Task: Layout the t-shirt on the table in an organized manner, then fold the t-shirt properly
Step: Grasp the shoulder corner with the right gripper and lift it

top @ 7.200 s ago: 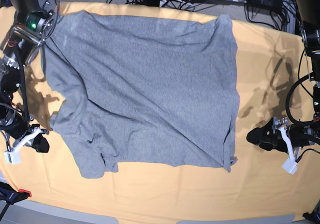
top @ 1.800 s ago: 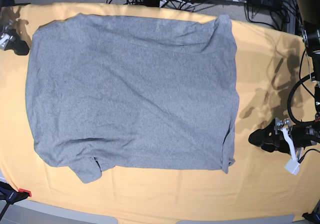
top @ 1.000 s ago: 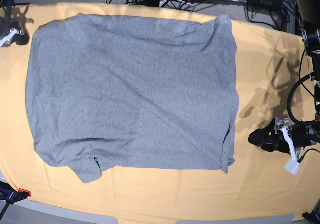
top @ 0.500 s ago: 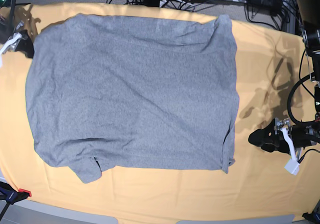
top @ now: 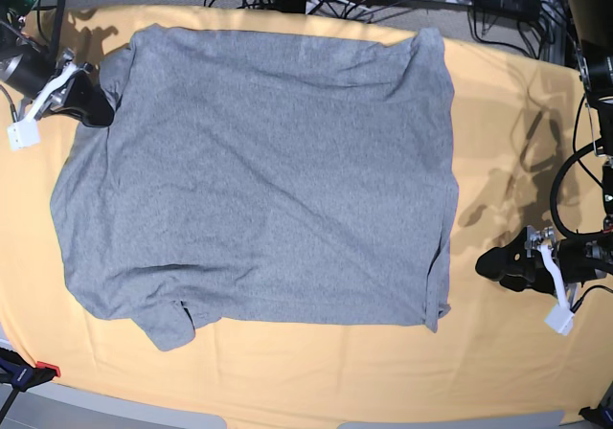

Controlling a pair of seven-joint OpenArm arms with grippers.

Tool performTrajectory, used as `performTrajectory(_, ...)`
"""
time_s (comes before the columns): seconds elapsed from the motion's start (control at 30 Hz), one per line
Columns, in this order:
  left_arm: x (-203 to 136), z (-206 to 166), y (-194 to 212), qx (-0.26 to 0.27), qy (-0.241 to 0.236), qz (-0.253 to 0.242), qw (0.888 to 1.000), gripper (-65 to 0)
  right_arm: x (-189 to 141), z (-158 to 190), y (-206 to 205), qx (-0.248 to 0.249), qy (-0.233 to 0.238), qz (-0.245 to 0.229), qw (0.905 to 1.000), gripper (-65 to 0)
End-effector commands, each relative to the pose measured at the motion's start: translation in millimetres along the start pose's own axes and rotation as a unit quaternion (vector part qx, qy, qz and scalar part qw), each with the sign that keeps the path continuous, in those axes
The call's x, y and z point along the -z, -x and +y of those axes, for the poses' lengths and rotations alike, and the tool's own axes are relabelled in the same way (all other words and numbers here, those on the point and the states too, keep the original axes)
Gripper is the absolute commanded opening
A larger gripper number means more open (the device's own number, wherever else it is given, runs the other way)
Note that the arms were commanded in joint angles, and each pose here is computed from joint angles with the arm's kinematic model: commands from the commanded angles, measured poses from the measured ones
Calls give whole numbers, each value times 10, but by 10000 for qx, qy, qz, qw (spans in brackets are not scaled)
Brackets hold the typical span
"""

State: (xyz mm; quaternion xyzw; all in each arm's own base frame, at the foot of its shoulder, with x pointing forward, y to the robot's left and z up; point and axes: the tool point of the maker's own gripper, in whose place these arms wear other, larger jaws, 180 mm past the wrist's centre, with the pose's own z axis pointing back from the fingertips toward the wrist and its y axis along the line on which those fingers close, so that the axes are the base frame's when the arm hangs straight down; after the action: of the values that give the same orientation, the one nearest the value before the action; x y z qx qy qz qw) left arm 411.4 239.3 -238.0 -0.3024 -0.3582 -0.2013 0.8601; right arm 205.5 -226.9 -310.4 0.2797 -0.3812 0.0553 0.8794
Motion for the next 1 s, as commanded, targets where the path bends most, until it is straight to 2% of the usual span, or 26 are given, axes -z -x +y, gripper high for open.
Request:
performTrajectory(0.0, -133, -8, -238, 163, -42, -312, 9994, -156, 13, 93, -108, -132, -160, -186, 9996, -650)
performTrajectory(0.13, -132, -15, -266, 161, -24, -389, 9991, -156, 307, 396, 50, -88, -714, 78, 9974, -650)
performTrajectory(0.23, -135, -13, -265, 162, -29, -386, 9991, -156, 523, 610, 168, -285, -1048, 469, 9930, -650)
performTrajectory(0.33, -134, -8, -251, 164, -42, -351, 9992, -156, 600, 667, 133, -741, -915, 681, 9907, -650)
performTrajectory(0.5, -141, -4, -247, 163, -50, -337, 9993, -156, 313, 655, -266, -1725, -65, 322, 9845, -650)
performTrajectory(0.6, -142, -3, -244, 164, -52, -329, 9993, -156, -3, 515, -521, -1942, 615, -97, 9790, -650)
performTrajectory(0.73, -160, 10, -232, 166, -80, -299, 9994, -156, -388, 173, -618, -1702, 1455, -387, 9739, -650)
performTrajectory(0.87, -185, 24, -234, 170, -108, -297, 9994, -156, -700, -248, -414, -1228, 2422, -51, 9624, -650)
performTrajectory(0.97, -184, 23, -234, 167, -106, -298, 9994, -156, -816, -538, -247, -711, 2921, 27, 9537, -650)
